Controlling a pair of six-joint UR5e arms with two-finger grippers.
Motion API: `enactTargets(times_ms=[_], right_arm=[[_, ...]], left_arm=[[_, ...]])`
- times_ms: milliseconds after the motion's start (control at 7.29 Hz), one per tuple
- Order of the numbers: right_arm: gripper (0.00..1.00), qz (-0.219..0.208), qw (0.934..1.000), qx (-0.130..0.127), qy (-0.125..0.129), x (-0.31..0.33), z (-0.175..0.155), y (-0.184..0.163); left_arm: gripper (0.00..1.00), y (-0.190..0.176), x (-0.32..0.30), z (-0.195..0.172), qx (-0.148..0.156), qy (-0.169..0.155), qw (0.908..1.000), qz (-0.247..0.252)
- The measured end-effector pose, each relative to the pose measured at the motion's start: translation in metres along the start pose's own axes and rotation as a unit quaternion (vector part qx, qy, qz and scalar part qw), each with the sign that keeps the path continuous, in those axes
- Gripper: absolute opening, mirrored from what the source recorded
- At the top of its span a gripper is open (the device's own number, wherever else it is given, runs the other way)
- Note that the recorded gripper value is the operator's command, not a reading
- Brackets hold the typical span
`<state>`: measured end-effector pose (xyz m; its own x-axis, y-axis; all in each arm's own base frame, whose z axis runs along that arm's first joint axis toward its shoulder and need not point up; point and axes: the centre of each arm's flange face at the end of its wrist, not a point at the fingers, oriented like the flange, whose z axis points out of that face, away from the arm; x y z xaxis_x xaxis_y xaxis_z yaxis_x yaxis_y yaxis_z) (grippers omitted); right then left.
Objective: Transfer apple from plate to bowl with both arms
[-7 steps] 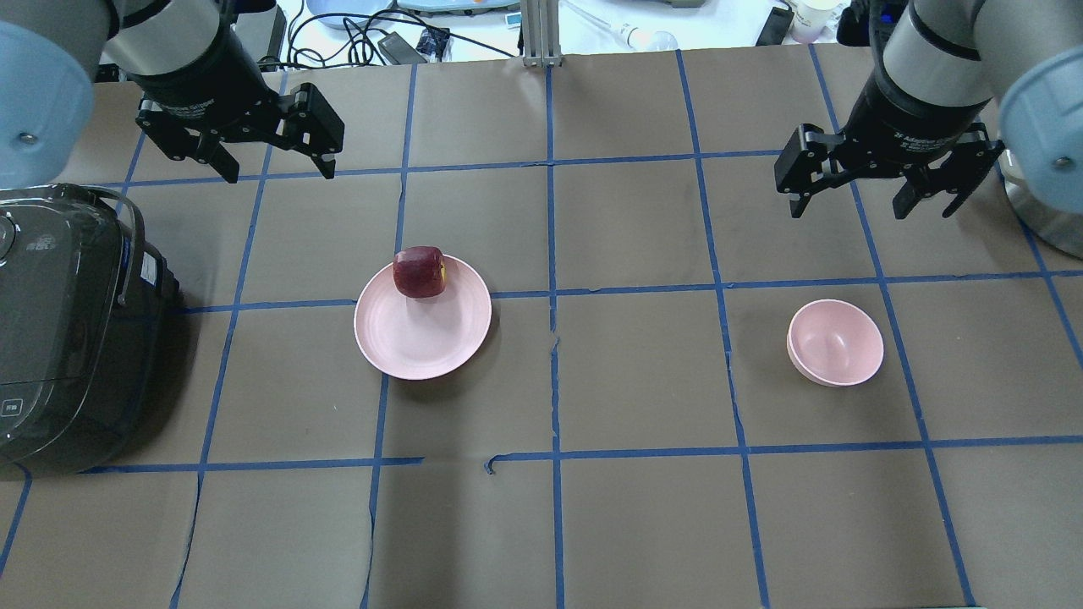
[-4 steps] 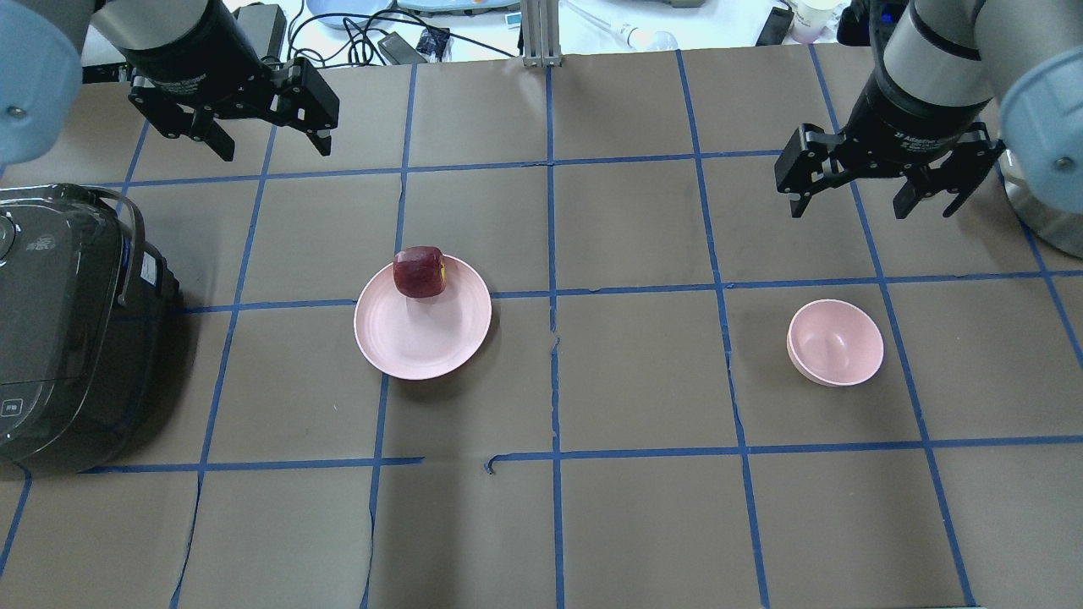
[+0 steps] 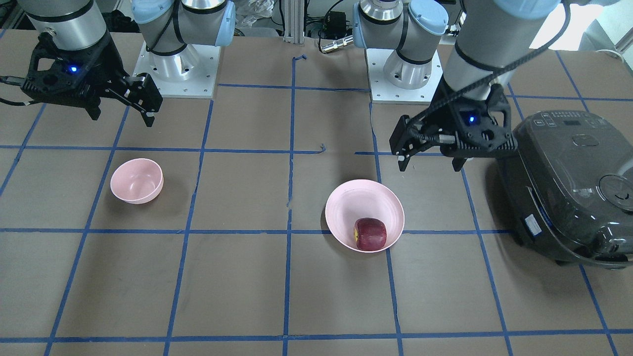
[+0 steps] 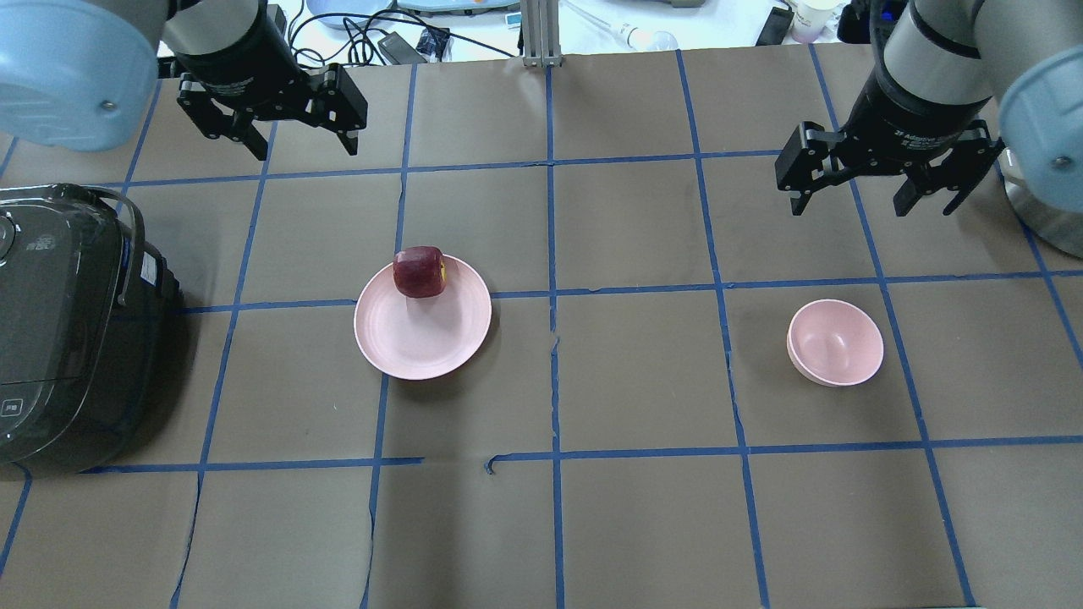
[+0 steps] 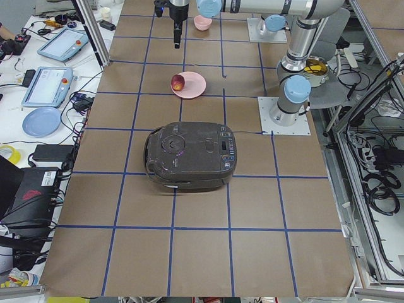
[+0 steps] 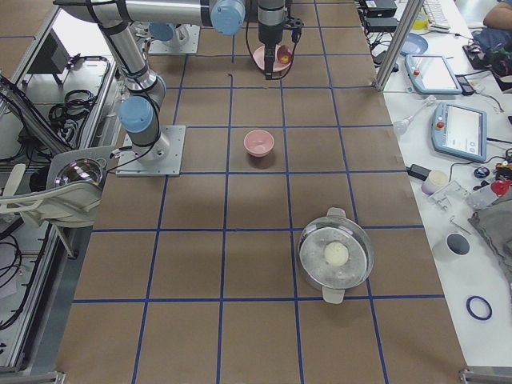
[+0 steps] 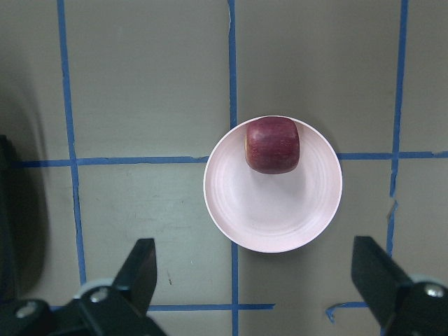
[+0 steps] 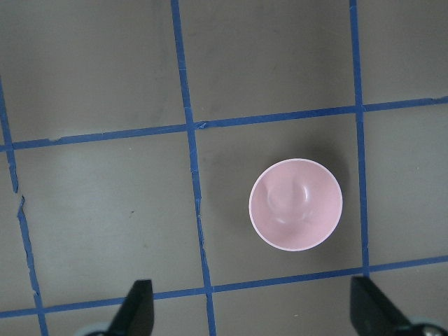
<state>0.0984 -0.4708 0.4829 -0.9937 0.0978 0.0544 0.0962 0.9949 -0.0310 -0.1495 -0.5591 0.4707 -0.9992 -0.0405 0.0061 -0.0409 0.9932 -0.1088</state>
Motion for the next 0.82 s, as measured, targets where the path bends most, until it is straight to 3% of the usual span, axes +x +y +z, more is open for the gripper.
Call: enactTargets(times_ms=[275, 549, 824], right_arm=[[1.00, 0.002, 1.0000, -0.007, -0.001, 0.002, 0.010, -0.007], [1.00, 0.006, 0.9994, -0.035, -0.003, 0.011, 0.040, -0.027], [1.00, -0.031, 0.9965, -0.076, -0.013, 0.053, 0.081, -0.048]], left_arm=[[0.99, -0.020, 0.023, 0.055, -0.012, 0.000, 0.9999, -0.011], [1.00, -0.024, 0.031, 0.119, -0.017, -0.002, 0.9998, -0.012], [1.00, -0.008, 0.029, 0.190, -0.012, -0.001, 0.9998, -0.015]])
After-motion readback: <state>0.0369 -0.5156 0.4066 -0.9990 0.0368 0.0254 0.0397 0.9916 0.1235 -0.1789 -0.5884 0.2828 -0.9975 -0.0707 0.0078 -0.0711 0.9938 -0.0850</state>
